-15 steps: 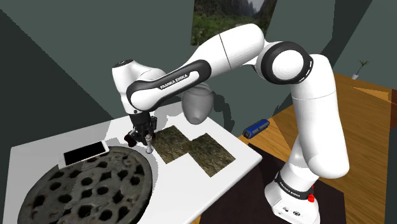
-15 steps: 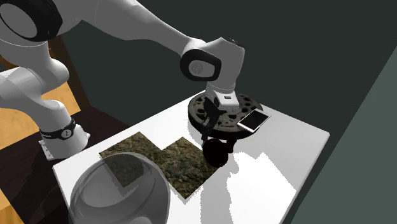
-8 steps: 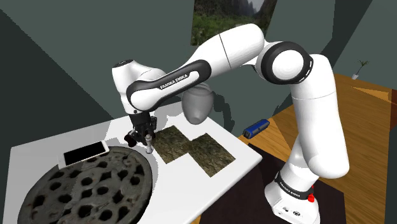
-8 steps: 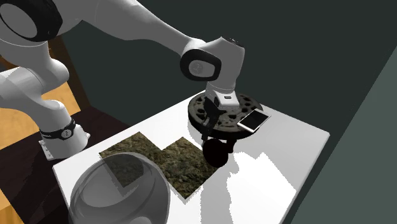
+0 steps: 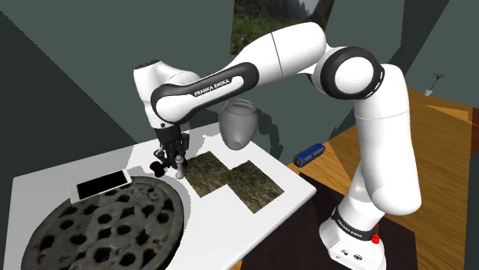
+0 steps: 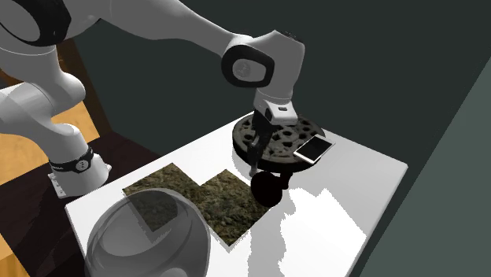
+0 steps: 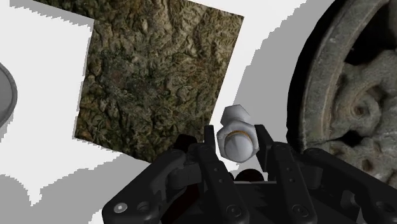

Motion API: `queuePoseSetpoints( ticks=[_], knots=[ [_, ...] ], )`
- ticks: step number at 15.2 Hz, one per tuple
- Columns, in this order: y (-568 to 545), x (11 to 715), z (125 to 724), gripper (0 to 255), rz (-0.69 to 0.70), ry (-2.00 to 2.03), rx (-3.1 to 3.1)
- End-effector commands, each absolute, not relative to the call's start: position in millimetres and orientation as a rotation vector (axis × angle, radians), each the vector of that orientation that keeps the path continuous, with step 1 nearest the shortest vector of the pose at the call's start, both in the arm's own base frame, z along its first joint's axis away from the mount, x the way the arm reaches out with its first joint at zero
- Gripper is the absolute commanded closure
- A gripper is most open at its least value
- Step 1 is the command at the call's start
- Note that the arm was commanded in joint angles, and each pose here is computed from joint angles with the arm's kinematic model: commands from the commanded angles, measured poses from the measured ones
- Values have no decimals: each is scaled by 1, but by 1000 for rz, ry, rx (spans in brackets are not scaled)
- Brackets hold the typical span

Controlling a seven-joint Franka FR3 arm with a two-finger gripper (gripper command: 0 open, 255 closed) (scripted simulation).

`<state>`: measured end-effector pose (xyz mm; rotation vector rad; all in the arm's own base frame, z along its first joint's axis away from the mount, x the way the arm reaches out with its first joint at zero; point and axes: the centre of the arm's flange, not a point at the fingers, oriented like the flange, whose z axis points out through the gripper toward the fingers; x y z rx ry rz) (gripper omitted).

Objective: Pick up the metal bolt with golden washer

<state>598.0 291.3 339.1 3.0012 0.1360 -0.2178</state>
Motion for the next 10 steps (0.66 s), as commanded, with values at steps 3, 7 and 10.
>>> queuePoseSetpoints(
  ticks=[3,7,10],
  knots=[
    [292,598,359,255,-218,136,3001],
    [292,598,380,255,-218,136,3001],
    [292,598,387,255,-218,136,3001]
  ],
)
